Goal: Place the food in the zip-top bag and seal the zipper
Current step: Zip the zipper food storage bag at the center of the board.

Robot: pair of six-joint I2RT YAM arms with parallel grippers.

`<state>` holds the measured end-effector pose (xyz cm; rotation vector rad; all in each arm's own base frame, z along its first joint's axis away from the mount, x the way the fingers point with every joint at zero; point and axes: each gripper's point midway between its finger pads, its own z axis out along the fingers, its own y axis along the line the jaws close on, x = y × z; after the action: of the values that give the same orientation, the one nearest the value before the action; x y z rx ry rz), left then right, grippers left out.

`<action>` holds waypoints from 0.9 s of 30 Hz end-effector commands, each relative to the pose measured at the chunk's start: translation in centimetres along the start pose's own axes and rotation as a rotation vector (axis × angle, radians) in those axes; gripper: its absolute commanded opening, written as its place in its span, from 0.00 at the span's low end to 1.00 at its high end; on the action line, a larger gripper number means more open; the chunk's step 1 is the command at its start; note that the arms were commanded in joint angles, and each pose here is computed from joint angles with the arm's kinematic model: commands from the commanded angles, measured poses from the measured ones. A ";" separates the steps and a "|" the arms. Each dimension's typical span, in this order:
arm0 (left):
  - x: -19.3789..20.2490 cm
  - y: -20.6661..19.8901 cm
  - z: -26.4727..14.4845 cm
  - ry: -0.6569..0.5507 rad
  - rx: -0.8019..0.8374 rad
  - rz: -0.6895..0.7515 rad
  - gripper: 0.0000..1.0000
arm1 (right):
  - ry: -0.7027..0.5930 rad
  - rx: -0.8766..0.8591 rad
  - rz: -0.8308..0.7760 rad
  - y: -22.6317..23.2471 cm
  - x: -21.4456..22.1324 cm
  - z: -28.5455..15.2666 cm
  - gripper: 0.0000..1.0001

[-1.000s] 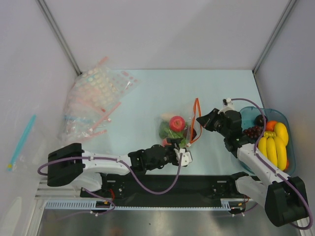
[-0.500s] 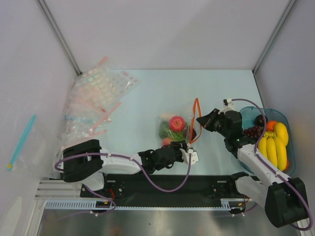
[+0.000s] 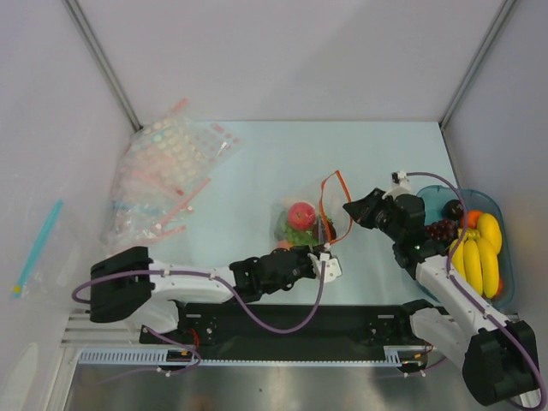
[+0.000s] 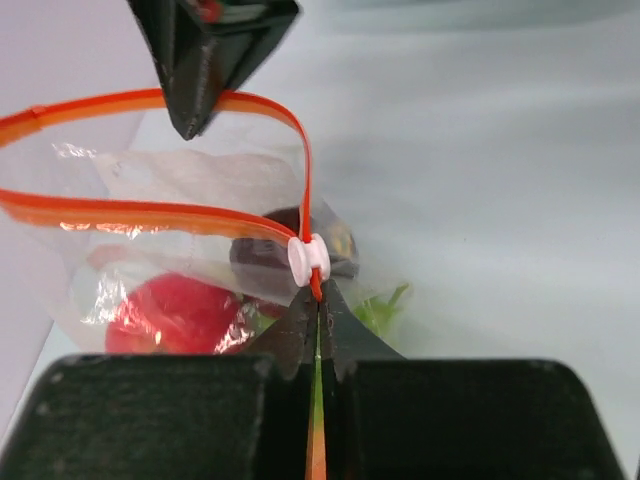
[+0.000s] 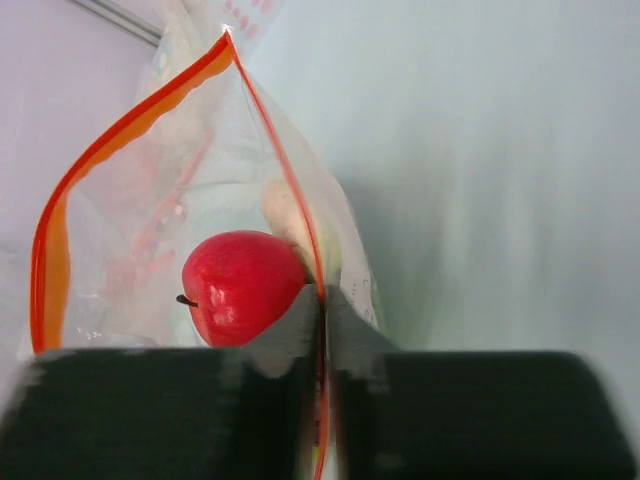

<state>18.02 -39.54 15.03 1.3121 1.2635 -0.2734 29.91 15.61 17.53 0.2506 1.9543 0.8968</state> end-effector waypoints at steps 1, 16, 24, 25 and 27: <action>-4.3 2.2 -2.1 -0.123 -0.021 -0.089 0.00 | -0.068 -0.022 -0.061 0.9 -1.6 -0.9 0.19; -8.9 7.0 -9.2 -0.258 -0.010 -0.292 0.00 | -0.301 -0.352 -0.313 8.4 -4.6 -8.1 0.48; -7.7 2.7 -10.9 -0.256 0.192 -0.373 0.00 | -0.267 -0.819 -0.515 15.1 -0.4 -12.7 0.49; -7.3 2.1 -11.2 -0.252 0.215 -0.382 0.00 | -0.260 -0.883 -0.566 16.0 0.2 -13.4 0.51; -6.8 0.9 -12.3 -0.266 0.262 -0.411 0.00 | -0.204 -0.965 -0.601 17.2 1.9 -13.8 0.53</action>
<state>12.12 -33.03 24.36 1.1601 1.2882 -0.7483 18.60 19.82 29.62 -0.4583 1.3193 1.1410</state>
